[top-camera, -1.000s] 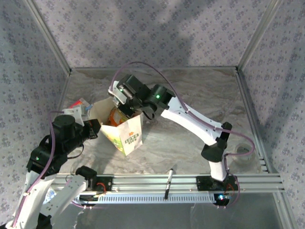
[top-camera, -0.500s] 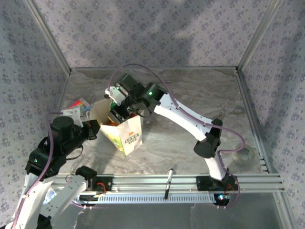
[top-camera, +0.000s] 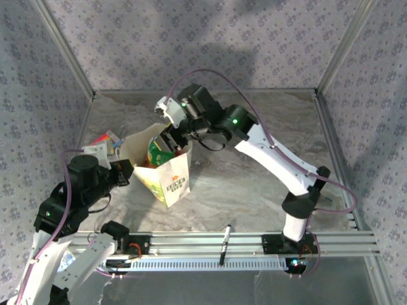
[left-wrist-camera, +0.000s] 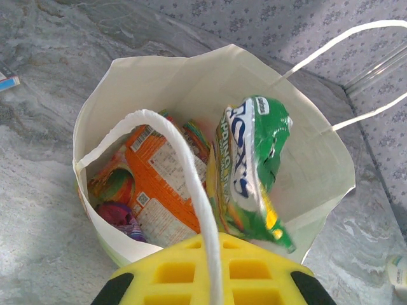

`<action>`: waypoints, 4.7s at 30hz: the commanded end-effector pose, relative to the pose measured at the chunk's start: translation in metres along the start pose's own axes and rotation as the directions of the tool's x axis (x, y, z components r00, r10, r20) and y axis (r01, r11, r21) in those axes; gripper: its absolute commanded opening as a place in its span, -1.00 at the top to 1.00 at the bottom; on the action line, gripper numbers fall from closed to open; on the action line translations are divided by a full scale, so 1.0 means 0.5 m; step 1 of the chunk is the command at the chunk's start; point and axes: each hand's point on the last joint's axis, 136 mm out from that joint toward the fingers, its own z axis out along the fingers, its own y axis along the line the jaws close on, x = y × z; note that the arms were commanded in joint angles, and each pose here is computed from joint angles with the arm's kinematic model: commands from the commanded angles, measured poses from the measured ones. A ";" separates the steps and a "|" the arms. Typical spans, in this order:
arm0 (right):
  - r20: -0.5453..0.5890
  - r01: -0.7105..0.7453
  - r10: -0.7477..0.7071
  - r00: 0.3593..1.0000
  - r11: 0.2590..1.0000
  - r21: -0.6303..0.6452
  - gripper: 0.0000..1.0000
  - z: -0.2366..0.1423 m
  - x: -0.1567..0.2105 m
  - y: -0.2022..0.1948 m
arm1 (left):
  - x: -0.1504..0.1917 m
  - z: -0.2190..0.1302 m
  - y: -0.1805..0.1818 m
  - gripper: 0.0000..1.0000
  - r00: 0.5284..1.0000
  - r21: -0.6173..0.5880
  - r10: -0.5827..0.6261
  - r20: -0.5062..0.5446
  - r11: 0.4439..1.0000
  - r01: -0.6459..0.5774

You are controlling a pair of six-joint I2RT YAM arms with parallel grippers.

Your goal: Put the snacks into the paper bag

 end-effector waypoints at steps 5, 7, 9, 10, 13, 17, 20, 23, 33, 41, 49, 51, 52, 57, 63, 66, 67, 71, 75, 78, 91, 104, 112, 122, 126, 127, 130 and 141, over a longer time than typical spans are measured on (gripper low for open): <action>0.079 -0.034 0.007 0.997 0.938 0.346 -0.17 -0.115 0.002 -0.137 | -0.017 -0.007 -0.016 0.96 1.000 0.023 0.005 0.012 1.000 -0.005; 0.079 -0.066 0.040 0.996 0.930 0.360 -0.19 -0.120 0.010 -0.168 | -0.016 -0.002 -0.019 0.96 1.000 0.025 0.008 0.004 1.000 -0.008; 0.071 -0.094 0.075 0.995 0.945 0.314 -0.20 -0.107 0.016 -0.180 | -0.017 0.001 -0.021 0.96 1.000 0.027 0.008 0.001 1.000 -0.008; 0.070 -0.099 0.082 0.994 0.955 0.281 -0.21 -0.099 0.015 -0.177 | -0.018 0.002 -0.022 0.96 1.000 0.029 0.009 0.003 1.000 -0.009; 0.055 -0.112 0.103 0.993 0.971 0.209 -0.22 -0.067 0.015 -0.174 | -0.020 0.003 -0.023 0.96 1.000 0.027 0.010 0.004 1.000 -0.010; 0.000 -0.131 0.133 0.991 0.975 0.180 -0.22 -0.017 0.024 -0.188 | -0.021 0.004 -0.022 0.96 1.000 0.023 0.010 0.003 1.000 -0.010; -0.028 -0.134 0.138 0.990 0.984 0.116 -0.21 0.010 0.027 -0.175 | -0.020 0.004 -0.017 0.96 1.000 0.012 0.012 0.002 1.000 -0.012; -0.032 -0.141 0.145 0.989 0.985 0.096 -0.21 0.029 0.028 -0.173 | -0.020 0.006 -0.014 0.96 1.000 0.001 0.014 0.002 1.000 -0.014; 0.018 -0.182 0.182 0.983 0.983 0.004 1.00 0.042 -0.016 -0.178 | -0.031 0.044 -0.040 0.99 0.997 0.011 0.057 -0.061 0.998 -0.056; 0.266 -0.167 0.122 0.956 0.973 0.157 1.00 -0.183 -0.099 -0.182 | -0.134 0.062 -0.137 1.00 0.988 0.101 0.153 -0.007 0.983 -0.151; 0.211 -0.232 0.188 0.959 0.949 0.211 1.00 -0.218 -0.009 -0.197 | -0.229 0.135 -0.259 1.00 0.964 0.211 0.265 0.022 0.941 -0.264; 0.186 -0.263 0.211 0.960 0.908 0.325 1.00 -0.201 0.045 -0.249 | -0.245 0.159 -0.266 1.00 0.960 0.199 0.280 0.031 0.939 -0.280; 0.148 -0.287 0.249 0.957 0.890 0.355 1.00 -0.186 0.080 -0.270 | -0.248 0.174 -0.267 1.00 0.958 0.191 0.286 0.019 0.940 -0.284; 0.121 -0.380 0.365 0.923 0.821 0.426 1.00 -0.176 0.159 -0.345 | -0.256 0.221 -0.305 1.00 0.954 0.244 0.299 -0.016 0.926 -0.287; 0.221 -0.526 0.483 0.847 0.701 0.481 1.00 -0.211 0.215 -0.458 | -0.198 0.274 -0.281 1.00 0.950 0.230 0.290 -0.115 0.938 -0.259; 0.259 -0.547 0.485 0.835 0.684 0.483 1.00 -0.231 0.211 -0.471 | -0.154 0.297 -0.226 1.00 0.946 0.143 0.272 -0.176 0.958 -0.249; 0.273 -0.544 0.473 0.838 0.688 0.481 1.00 -0.240 0.202 -0.469 | -0.143 0.300 -0.214 1.00 0.944 0.127 0.271 -0.189 0.960 -0.251; 0.334 -0.525 0.409 0.849 0.724 0.447 1.00 -0.276 0.145 -0.450 | -0.137 0.295 -0.209 0.99 0.940 0.125 0.279 -0.197 0.958 -0.258; 0.367 -0.503 0.371 0.853 0.773 0.387 1.00 -0.307 0.080 -0.415 | -0.168 0.286 -0.242 0.99 0.943 0.166 0.291 -0.161 0.950 -0.265; 0.369 -0.492 0.367 0.854 0.800 0.342 1.00 -0.306 0.059 -0.390 | -0.190 0.284 -0.270 0.99 0.945 0.207 0.299 -0.131 0.941 -0.269; 0.267 -0.504 0.430 0.863 0.770 0.391 1.00 -0.236 0.159 -0.367 | -0.180 0.320 -0.291 0.98 0.920 0.220 0.360 -0.155 0.921 -0.323; 0.269 -0.516 0.441 0.856 0.751 0.412 1.00 -0.229 0.173 -0.374 | -0.159 0.366 -0.294 0.96 0.906 0.222 0.368 -0.209 0.920 -0.323; 0.310 -0.461 0.370 0.876 0.830 0.314 1.00 -0.250 0.111 -0.251 | -0.221 0.418 -0.321 0.93 0.881 0.178 0.437 -0.179 0.896 -0.408; 0.302 -0.462 0.374 0.877 0.830 0.313 1.00 -0.200 0.125 -0.190 | -0.213 0.498 -0.387 0.92 0.838 0.309 0.496 -0.229 0.853 -0.421; 0.320 -0.509 0.415 0.852 0.802 0.314 1.00 -0.169 0.140 -0.196 | -0.203 0.511 -0.403 0.90 0.813 0.370 0.545 -0.206 0.812 -0.451; 0.316 -0.518 0.426 0.848 0.793 0.321 0.99 -0.161 0.148 -0.196 | -0.207 0.512 -0.410 0.89 0.809 0.381 0.556 -0.189 0.801 -0.461; 0.360 -0.553 0.436 0.824 0.756 0.351 0.98 -0.148 0.145 -0.205 | -0.220 0.508 -0.433 0.89 0.801 0.421 0.583 -0.139 0.767 -0.485; 0.440 -0.647 0.485 0.756 0.657 0.387 0.91 -0.084 0.153 -0.214 | -0.211 0.559 -0.411 0.86 0.771 0.391 0.617 -0.155 0.755 -0.526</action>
